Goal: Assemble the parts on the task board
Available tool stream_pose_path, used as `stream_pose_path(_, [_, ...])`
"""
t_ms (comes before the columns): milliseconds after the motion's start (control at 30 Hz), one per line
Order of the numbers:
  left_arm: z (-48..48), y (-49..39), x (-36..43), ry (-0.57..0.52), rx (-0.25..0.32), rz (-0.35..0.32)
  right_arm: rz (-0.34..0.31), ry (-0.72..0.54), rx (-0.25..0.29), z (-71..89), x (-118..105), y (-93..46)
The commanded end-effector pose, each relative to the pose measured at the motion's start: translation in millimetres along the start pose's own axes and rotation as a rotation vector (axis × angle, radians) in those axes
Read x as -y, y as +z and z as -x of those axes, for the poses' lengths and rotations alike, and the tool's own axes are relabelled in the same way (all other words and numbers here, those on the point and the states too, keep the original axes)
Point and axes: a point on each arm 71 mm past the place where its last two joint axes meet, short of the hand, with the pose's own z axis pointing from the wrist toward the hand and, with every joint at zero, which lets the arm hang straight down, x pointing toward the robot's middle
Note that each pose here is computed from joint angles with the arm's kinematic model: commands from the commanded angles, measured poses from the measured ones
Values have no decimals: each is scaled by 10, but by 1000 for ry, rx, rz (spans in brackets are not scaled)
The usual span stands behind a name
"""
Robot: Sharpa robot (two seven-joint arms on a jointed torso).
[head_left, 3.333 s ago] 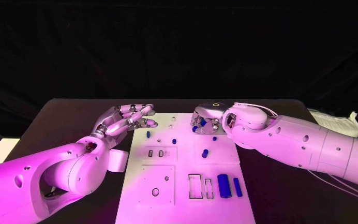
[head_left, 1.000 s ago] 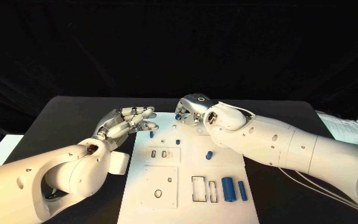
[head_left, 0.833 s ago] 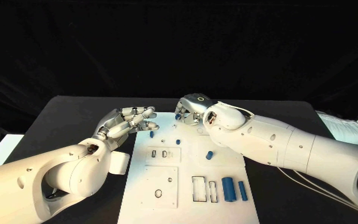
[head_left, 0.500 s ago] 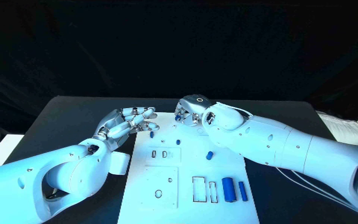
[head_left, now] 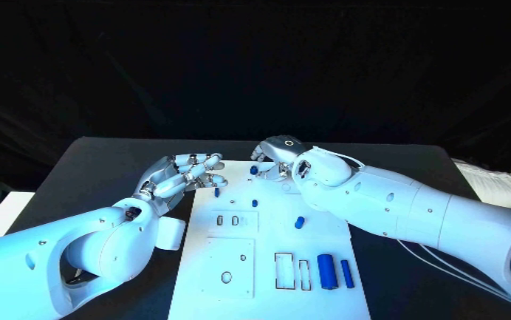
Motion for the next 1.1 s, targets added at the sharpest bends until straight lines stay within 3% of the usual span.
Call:
stream_pose_path(33, [-12,-1,13,-11,-18,-4,-3,30,25,54,38,-83])
stream_pose_path(233, [12,-15,19,-12,-11,-2,-51,117,22,211,237,-349])
stream_pose_path(533, [22,-4,11,-17,-9,2,-198,214,-71,335,651,-697])
stream_pose_path(833, [19,12,1,-20,-11,3,-232,166,-119,339,772,-790])
stream_pose_path(1100, [17,15,-1,-21,-13,5,-245,129,-150,308,796,-793])
